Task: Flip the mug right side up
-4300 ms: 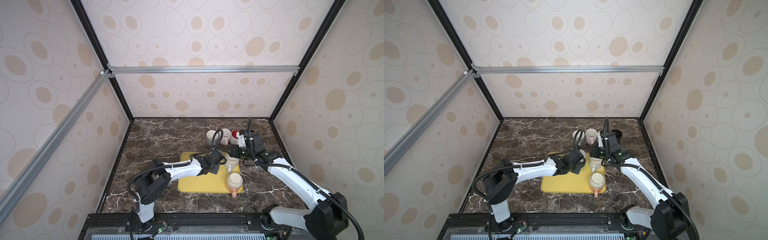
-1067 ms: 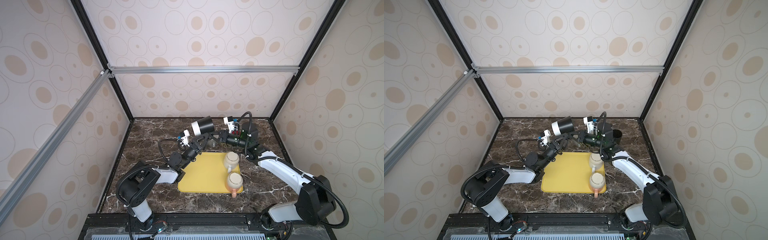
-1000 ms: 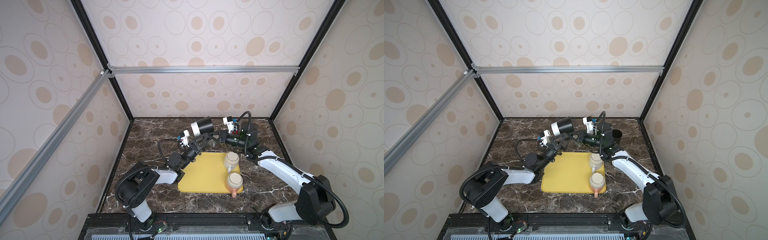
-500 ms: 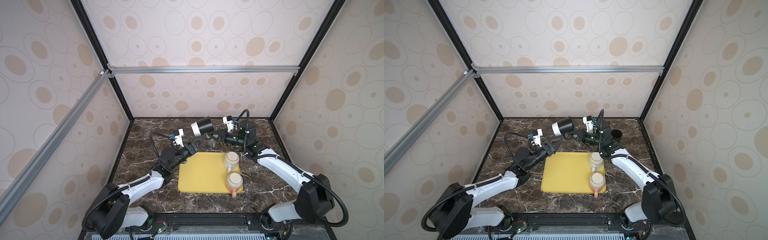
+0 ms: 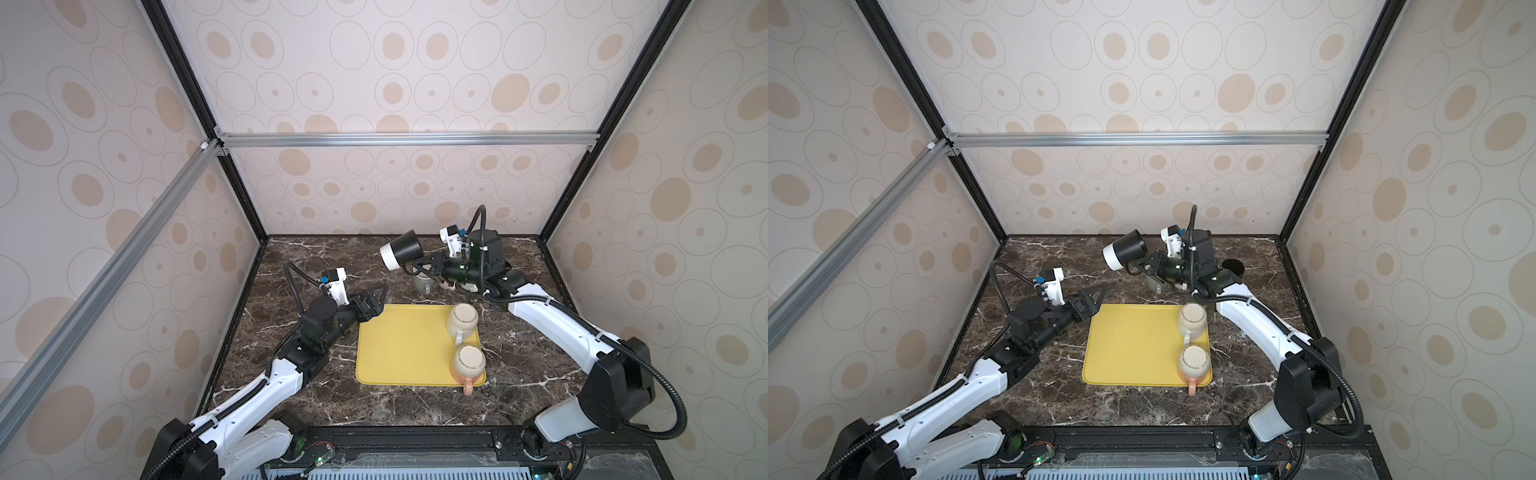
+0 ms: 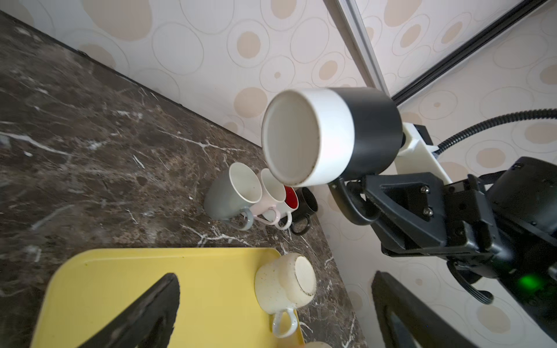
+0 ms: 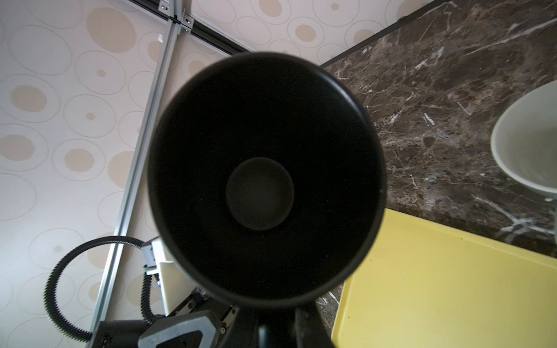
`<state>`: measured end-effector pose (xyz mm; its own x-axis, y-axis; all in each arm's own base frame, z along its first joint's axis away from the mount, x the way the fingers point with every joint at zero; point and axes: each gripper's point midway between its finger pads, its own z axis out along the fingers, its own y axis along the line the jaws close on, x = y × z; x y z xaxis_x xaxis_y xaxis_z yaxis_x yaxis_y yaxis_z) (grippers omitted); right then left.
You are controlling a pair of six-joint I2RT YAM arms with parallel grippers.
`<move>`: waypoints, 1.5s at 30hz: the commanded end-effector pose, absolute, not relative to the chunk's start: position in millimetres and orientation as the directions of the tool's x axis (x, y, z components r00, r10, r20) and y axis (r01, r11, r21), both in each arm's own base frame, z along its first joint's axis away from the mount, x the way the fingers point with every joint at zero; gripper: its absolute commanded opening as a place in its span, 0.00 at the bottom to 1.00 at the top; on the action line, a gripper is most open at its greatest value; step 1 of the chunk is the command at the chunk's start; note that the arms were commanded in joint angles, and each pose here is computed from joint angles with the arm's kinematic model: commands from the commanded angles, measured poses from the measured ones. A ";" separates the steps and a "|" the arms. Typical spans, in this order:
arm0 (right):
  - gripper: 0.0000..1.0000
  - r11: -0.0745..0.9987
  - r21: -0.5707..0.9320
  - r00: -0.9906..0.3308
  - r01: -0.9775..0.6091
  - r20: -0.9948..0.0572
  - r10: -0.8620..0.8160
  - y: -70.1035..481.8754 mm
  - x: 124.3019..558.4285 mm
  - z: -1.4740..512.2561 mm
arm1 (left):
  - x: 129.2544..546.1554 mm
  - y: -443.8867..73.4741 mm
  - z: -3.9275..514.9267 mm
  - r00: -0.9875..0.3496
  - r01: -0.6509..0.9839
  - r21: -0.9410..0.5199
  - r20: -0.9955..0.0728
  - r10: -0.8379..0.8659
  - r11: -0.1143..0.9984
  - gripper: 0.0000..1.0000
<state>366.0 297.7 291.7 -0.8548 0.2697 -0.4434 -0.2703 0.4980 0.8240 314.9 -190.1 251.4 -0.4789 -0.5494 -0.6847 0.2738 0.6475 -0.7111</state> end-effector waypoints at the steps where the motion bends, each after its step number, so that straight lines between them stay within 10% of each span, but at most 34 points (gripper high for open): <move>1: 0.00 0.607 0.705 -0.785 -0.367 -0.584 0.204 303.7 368.1 310.1 | 324.2 -167.8 250.2 -0.437 0.210 -0.614 -0.755 -0.489 0.761 1.00; 13: 0.00 0.927 0.228 -0.640 -0.297 -0.768 -0.016 312.0 394.9 289.3 | 317.4 -142.9 255.0 -0.383 0.174 -0.588 -0.779 -0.496 0.790 1.00; 45: 0.00 0.987 0.015 -0.639 -0.159 -0.764 -0.091 334.1 446.1 178.6 | 311.1 -143.0 232.3 -0.420 0.153 -0.650 -0.725 -0.547 0.744 0.99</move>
<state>424.7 321.3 136.5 -0.7363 -0.1676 -0.6555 -0.1962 0.9801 -0.0301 310.2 -145.7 223.1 -0.4421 -0.5209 -0.7302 0.1453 0.7617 -0.6314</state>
